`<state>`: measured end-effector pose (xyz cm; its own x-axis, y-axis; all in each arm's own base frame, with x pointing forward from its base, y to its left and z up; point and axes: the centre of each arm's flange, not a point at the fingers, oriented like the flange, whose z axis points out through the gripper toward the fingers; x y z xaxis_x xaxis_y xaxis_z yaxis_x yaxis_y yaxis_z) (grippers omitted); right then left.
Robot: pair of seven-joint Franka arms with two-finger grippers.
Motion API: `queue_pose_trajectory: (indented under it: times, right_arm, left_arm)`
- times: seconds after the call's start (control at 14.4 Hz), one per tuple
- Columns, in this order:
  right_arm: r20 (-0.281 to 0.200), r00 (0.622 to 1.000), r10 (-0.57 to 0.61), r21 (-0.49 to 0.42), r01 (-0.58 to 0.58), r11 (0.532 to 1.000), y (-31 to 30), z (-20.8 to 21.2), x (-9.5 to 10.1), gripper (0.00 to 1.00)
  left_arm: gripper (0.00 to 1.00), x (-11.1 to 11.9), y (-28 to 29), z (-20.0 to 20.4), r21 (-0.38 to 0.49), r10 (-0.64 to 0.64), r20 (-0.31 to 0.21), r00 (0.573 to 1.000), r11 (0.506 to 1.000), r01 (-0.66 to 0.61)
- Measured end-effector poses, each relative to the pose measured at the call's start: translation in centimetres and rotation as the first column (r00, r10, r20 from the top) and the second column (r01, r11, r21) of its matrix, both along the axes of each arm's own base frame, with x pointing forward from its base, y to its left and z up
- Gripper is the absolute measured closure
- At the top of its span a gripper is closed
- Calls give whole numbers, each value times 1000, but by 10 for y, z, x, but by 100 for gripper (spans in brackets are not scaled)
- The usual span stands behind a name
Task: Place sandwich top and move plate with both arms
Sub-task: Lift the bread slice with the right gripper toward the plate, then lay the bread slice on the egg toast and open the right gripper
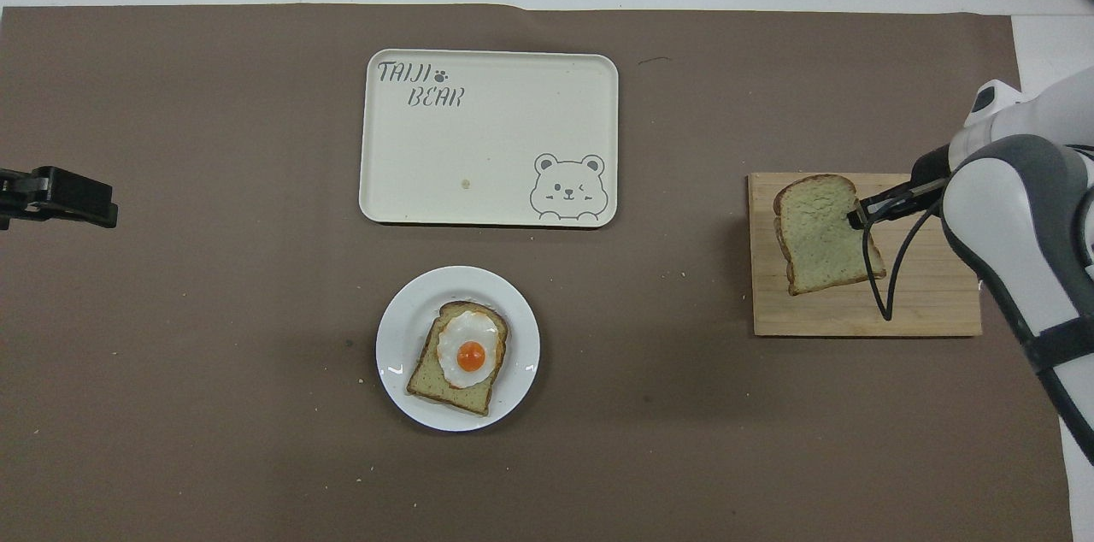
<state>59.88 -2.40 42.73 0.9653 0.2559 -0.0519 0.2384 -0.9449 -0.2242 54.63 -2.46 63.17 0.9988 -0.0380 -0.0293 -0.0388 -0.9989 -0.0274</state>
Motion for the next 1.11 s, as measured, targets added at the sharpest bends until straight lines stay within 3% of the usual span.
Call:
queue_pose_trajectory:
  times: [0.42, 0.76, 0.97, 1.11]
  right_arm:
    - [-62, 989, -133, -11, 133, 991, 110, 9, -8, 93]
    - [-53, 984, -172, -25, 171, 985, 208, 14, -25, 93]
    - [-73, 982, -175, 36, 178, 983, 250, 18, -38, 93]
    - [-60, 983, -176, 61, 179, 982, 276, 19, -45, 93]
  left_arm:
    - [0, 0, 0, 0, 0, 0, 0, 1000, 1000, 0]
    - [0, 0, 0, 0, 0, 0, 0, 1000, 1000, 0]
    - [0, 0, 0, 0, 0, 0, 0, 1000, 1000, 0]
    - [0, 0, 0, 0, 0, 0, 0, 1000, 1000, 0]
